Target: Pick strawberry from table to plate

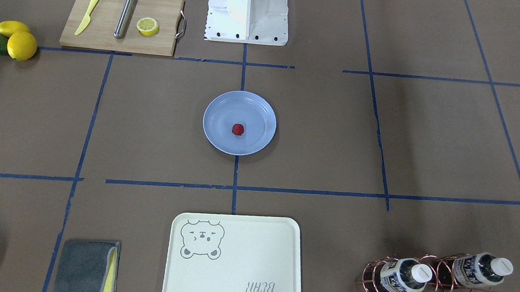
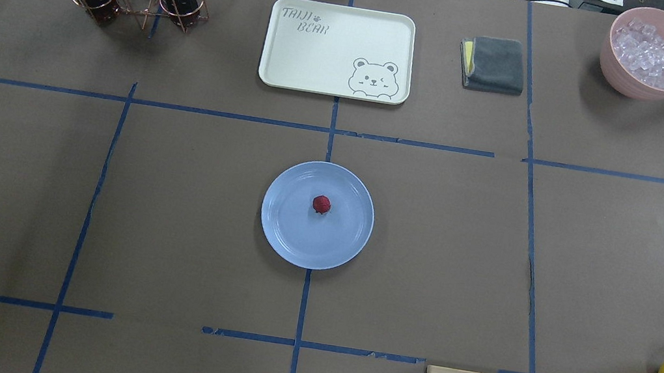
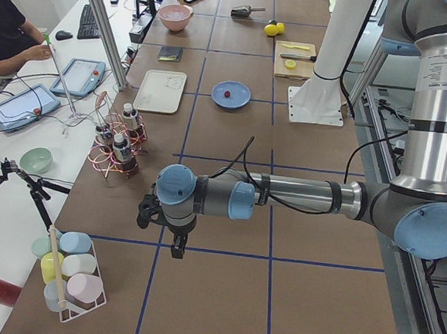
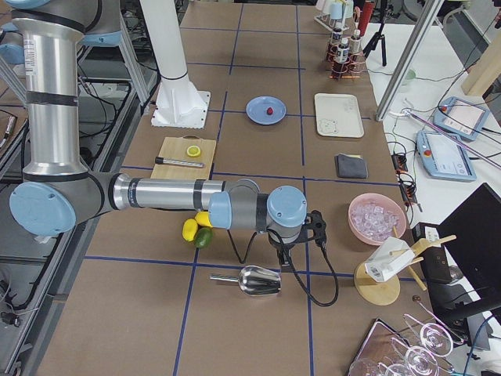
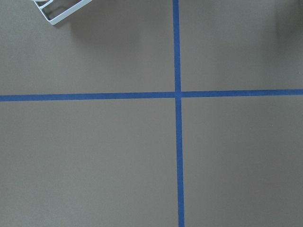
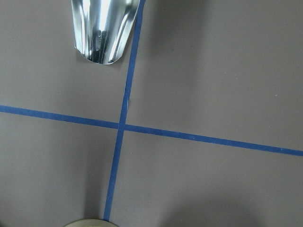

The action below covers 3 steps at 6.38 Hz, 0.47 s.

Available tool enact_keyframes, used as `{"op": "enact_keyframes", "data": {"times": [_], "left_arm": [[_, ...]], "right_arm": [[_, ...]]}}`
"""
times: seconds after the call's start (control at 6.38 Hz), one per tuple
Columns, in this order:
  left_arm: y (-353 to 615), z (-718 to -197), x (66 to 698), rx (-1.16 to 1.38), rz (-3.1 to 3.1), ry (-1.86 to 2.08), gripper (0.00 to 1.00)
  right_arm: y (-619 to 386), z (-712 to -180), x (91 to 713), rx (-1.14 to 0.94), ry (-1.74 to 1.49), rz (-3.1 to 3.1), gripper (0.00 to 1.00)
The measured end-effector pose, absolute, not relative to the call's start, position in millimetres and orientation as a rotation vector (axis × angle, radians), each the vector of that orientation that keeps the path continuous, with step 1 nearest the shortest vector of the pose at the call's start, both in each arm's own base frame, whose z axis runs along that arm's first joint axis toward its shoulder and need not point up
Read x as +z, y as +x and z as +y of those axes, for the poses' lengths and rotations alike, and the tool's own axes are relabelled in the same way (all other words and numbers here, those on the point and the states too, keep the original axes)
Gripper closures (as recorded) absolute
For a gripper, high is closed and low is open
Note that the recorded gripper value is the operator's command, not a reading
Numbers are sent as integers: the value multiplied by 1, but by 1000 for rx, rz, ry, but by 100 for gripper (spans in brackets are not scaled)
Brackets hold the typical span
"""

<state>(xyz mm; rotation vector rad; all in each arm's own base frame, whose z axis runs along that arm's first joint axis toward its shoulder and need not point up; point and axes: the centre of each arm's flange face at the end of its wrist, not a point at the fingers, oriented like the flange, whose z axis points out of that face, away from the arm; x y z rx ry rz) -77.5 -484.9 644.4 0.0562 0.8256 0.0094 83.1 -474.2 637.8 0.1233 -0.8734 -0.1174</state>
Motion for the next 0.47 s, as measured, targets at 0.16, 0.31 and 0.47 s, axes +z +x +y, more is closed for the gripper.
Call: {"op": "enact_keyframes", "data": {"times": [0.16,0.31,0.47], "left_arm": [[-78,-485,644,10,826,57,0],[-78,-485,644,10,826,58,0],[-78,-485,644,10,826,58,0]], "right_arm": [[83,-474,638,-118,124,-873,0],[83,-474,638,-119,126,-872,0],[83,-474,638,-120,127,-872,0]]}}
